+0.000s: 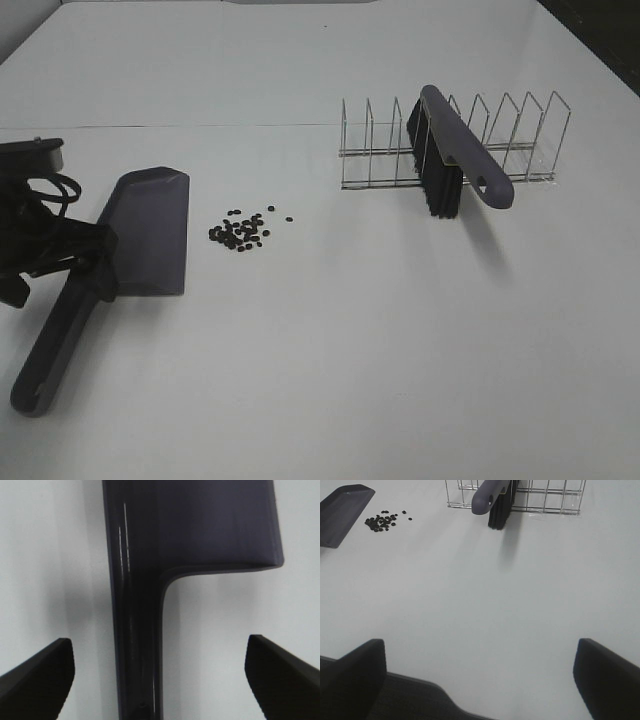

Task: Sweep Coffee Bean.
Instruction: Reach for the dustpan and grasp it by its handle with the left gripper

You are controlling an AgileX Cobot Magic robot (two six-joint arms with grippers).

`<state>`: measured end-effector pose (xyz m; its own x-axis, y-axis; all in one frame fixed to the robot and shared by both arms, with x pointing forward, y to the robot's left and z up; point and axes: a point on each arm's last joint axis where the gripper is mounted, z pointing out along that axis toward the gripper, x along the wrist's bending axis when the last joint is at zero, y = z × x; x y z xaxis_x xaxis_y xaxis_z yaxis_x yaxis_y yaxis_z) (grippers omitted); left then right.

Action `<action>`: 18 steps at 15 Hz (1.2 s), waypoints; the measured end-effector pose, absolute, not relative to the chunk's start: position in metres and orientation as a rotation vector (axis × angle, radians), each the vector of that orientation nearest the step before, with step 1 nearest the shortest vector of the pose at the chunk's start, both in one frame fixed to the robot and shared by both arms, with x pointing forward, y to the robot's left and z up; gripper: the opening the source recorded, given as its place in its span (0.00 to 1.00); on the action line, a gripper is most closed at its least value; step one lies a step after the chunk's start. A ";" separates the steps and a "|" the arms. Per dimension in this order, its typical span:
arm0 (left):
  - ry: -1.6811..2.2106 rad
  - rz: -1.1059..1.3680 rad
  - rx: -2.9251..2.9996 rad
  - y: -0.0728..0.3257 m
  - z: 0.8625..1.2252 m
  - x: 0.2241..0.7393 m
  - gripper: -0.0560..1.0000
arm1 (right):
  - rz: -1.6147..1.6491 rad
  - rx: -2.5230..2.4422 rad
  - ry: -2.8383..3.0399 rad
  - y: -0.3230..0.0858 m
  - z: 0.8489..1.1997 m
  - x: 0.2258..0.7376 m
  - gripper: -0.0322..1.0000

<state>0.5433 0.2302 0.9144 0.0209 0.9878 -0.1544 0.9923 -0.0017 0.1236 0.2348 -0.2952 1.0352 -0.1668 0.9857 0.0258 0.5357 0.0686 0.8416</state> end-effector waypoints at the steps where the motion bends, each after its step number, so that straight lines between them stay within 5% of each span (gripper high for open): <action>1: 2.091 -0.056 2.104 0.230 0.904 0.544 0.86 | 0.992 1.515 1.767 -0.295 1.035 0.235 0.95; 9: 2.131 -0.083 2.151 0.231 0.871 0.552 0.83 | 0.992 1.515 1.767 -0.295 1.035 0.235 0.95; 14: 2.117 -0.056 2.159 0.231 0.868 0.554 0.36 | 0.992 1.515 1.767 -0.295 1.035 0.235 0.94; 18: 2.116 -0.052 2.161 0.231 0.868 0.554 0.37 | 0.991 1.516 1.768 -0.295 1.036 0.235 0.94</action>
